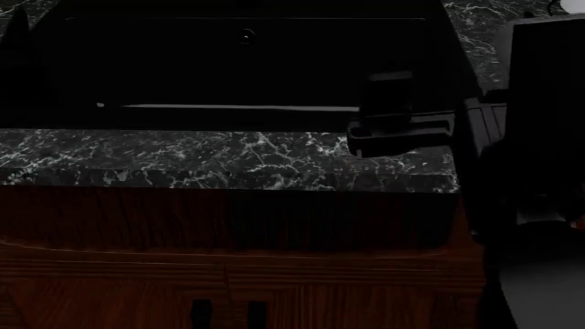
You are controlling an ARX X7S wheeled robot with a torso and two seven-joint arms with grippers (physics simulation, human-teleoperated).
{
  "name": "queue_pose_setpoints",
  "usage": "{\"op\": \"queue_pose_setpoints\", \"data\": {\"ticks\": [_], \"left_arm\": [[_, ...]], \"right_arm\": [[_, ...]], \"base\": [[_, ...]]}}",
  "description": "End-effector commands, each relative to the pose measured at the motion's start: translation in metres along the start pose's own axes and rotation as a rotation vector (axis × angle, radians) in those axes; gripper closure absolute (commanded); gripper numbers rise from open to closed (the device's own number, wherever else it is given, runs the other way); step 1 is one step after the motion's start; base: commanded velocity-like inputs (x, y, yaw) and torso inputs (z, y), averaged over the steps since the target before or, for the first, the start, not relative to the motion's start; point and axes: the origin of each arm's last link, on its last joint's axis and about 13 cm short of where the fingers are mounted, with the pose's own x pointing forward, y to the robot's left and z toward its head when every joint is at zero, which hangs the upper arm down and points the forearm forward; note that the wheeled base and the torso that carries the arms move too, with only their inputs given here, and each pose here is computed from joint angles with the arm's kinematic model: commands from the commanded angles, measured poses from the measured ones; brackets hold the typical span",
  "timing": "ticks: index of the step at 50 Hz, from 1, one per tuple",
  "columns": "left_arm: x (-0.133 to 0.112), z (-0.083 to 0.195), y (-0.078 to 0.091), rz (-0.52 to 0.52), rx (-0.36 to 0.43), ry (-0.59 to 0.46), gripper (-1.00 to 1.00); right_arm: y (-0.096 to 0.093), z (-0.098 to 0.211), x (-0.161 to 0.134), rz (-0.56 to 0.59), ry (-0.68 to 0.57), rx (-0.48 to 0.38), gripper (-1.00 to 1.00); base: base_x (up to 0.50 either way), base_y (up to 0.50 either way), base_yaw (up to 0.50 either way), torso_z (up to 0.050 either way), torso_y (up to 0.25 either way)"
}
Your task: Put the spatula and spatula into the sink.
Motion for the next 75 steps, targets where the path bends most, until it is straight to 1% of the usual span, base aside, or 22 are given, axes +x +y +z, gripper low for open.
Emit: {"op": "queue_pose_setpoints", "data": {"ticks": [1, 5, 11, 15, 22, 28, 32, 36, 56, 70, 75], "left_arm": [[0.003, 0.011, 0.008, 0.036, 0.007, -0.009, -1.0], [0.005, 0.009, 0.009, 0.046, 0.002, -0.008, -1.0], [0.005, 0.01, 0.009, 0.045, 0.0, -0.011, -1.0], [0.005, 0.009, 0.009, 0.044, 0.003, -0.012, -1.0], [0.004, 0.01, 0.009, 0.045, 0.001, -0.015, -1.0], [0.004, 0.014, 0.008, 0.042, -0.001, -0.017, -1.0], [0.004, 0.016, 0.008, 0.039, 0.0, -0.019, -1.0], [0.004, 0.02, 0.007, 0.037, 0.001, -0.025, -1.0], [0.002, 0.018, 0.01, 0.043, 0.009, -0.029, -1.0], [0.003, 0.018, 0.01, 0.044, 0.008, -0.032, -1.0], [0.003, 0.016, 0.01, 0.042, 0.006, -0.029, -1.0]], "right_arm": [[-0.007, 0.01, 0.002, -0.085, -0.002, -0.003, -1.0], [-0.012, 0.015, -0.002, -0.138, -0.004, -0.023, -1.0], [-0.019, 0.022, -0.008, -0.191, -0.025, -0.014, -1.0], [-0.024, 0.024, -0.011, -0.247, -0.024, -0.042, -1.0], [-0.027, 0.023, -0.013, -0.271, -0.014, -0.054, -1.0], [-0.027, 0.024, -0.015, -0.262, -0.015, -0.028, -1.0], [-0.027, 0.026, -0.016, -0.256, -0.018, -0.031, -1.0], [-0.028, 0.027, -0.016, -0.25, -0.024, -0.023, -1.0], [-0.025, 0.028, -0.015, -0.219, -0.029, -0.017, -1.0], [-0.024, 0.028, -0.018, -0.197, -0.041, 0.006, -1.0], [-0.023, 0.028, -0.017, -0.187, -0.044, 0.02, -1.0]], "base": [[0.0, 0.0, 0.0, 0.0, 0.0], [0.0, 0.0, 0.0, 0.0, 0.0], [0.0, 0.0, 0.0, 0.0, 0.0], [0.0, 0.0, 0.0, 0.0, 0.0], [0.0, 0.0, 0.0, 0.0, 0.0], [0.0, 0.0, 0.0, 0.0, 0.0], [0.0, 0.12, 0.0, 0.0, 0.0], [0.03, 0.5, 0.0, 0.0, 0.0], [0.06, 0.5, 0.0, 0.0, 0.0], [0.22, 0.5, 0.0, 0.0, 0.0], [0.4, 0.26, 0.0, 0.0, 0.0]]}}
